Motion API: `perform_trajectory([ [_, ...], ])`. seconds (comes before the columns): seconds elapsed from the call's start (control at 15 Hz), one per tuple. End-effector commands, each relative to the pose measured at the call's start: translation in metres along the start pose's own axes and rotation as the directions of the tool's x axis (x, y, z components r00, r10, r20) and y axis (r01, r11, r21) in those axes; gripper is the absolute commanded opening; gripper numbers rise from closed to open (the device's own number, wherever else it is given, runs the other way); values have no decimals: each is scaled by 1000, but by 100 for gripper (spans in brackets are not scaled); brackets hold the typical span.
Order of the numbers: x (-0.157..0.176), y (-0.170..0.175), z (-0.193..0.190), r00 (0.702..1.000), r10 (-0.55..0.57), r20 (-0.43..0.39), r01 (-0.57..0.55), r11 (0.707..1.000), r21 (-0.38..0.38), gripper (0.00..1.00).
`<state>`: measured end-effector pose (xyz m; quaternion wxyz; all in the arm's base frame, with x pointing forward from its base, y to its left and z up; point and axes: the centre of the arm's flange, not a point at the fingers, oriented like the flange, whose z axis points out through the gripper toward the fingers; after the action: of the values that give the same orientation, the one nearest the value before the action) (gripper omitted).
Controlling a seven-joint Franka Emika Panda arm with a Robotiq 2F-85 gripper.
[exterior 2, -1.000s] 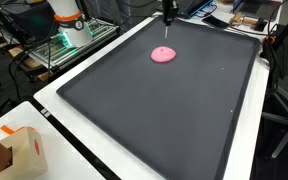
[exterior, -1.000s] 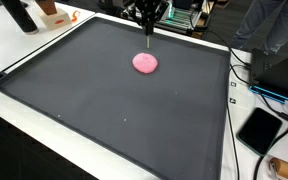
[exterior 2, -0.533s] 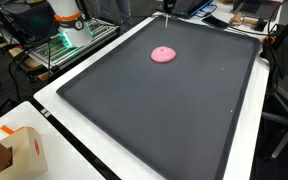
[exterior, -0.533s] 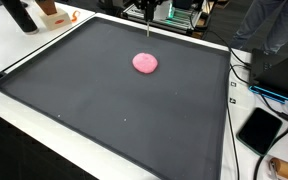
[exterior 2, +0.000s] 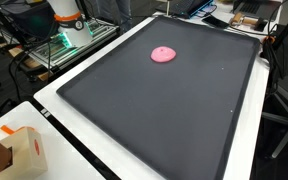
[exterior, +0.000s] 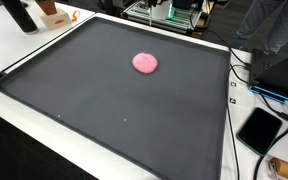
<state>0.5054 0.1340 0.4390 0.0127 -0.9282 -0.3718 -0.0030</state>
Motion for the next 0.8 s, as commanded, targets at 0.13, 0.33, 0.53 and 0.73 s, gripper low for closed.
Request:
perform_trajectory([
  [0.13,2,-4,-10,1000,-5,-1,5,1000,-2,13],
  [0.33,3,-6,-13,1000,-9,-1,9,1000,-2,13],
  [0.53,3,-6,-13,1000,-10,-1,10,1000,-2,13],
  [0.73,3,-6,-13,1000,-10,0,10,1000,-2,13],
])
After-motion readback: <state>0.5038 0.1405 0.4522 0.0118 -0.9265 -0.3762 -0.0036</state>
